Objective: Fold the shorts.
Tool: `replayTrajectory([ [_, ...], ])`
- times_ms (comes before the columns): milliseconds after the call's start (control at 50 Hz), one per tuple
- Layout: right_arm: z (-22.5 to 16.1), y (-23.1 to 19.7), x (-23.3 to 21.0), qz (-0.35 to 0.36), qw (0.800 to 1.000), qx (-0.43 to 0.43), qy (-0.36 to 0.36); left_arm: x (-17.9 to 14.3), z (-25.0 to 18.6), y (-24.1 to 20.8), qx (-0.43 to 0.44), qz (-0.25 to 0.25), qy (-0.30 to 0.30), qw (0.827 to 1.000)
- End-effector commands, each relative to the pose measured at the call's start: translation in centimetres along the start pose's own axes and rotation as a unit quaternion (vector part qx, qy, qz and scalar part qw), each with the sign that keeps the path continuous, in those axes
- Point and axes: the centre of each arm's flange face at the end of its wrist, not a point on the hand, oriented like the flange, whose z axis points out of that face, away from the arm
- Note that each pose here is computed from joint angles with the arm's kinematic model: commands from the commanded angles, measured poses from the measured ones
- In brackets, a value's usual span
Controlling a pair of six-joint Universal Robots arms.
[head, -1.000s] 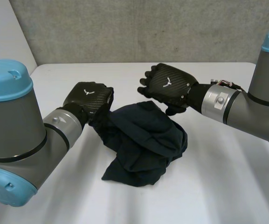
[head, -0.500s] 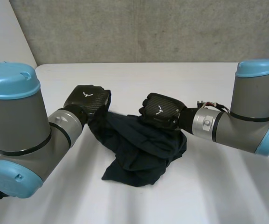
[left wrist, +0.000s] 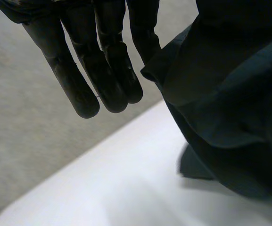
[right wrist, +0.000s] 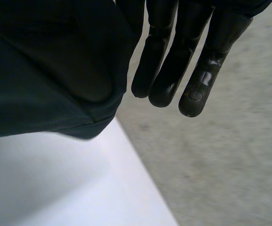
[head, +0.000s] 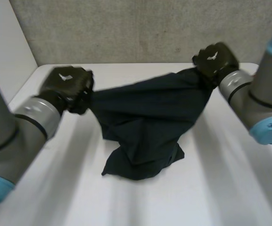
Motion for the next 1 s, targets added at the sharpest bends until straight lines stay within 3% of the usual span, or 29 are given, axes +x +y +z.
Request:
replayTrajectory([
  [20,-4.0,-6.0,4.8,-0.013,0.996,0.058,0.063,-4.2,-1.7,-6.2,0.102,-0.005,-0.064,0.993],
  [140,-9.2,-11.5,8.3,-0.017,0.991,0.099,0.090,-5.3,-4.3,-11.4,0.183,-0.006,-0.085,0.980],
  [280,-11.0,-11.6,7.9,-0.013,0.996,0.064,0.056,-5.7,-6.2,-12.8,0.202,-0.005,-0.091,0.975],
  [440,-11.1,-8.4,5.1,-0.003,1.000,-0.021,-0.020,-4.5,-2.6,-7.3,0.095,-0.005,-0.066,0.993],
  [580,-6.9,-2.4,0.9,0.005,0.990,-0.111,-0.088,-3.0,3.7,0.5,-0.028,-0.006,-0.038,0.999],
  [700,-3.2,0.5,-1.0,0.005,0.990,-0.111,-0.084,-2.3,8.5,3.2,-0.053,-0.007,-0.037,0.998],
  [780,-0.4,1.6,-1.6,0.003,0.995,-0.079,-0.057,-1.8,11.6,3.6,-0.036,-0.004,-0.038,0.999],
  [900,3.9,0.2,0.0,-0.010,0.998,0.042,0.040,-2.5,15.1,-0.3,0.064,-0.006,-0.058,0.996],
  [980,5.8,-3.8,3.3,-0.023,0.975,0.169,0.142,-4.4,15.8,-6.2,0.191,-0.012,-0.109,0.975],
  [1000,6.0,-5.9,5.0,-0.027,0.957,0.222,0.187,-5.2,15.5,-8.6,0.242,-0.017,-0.132,0.961],
])
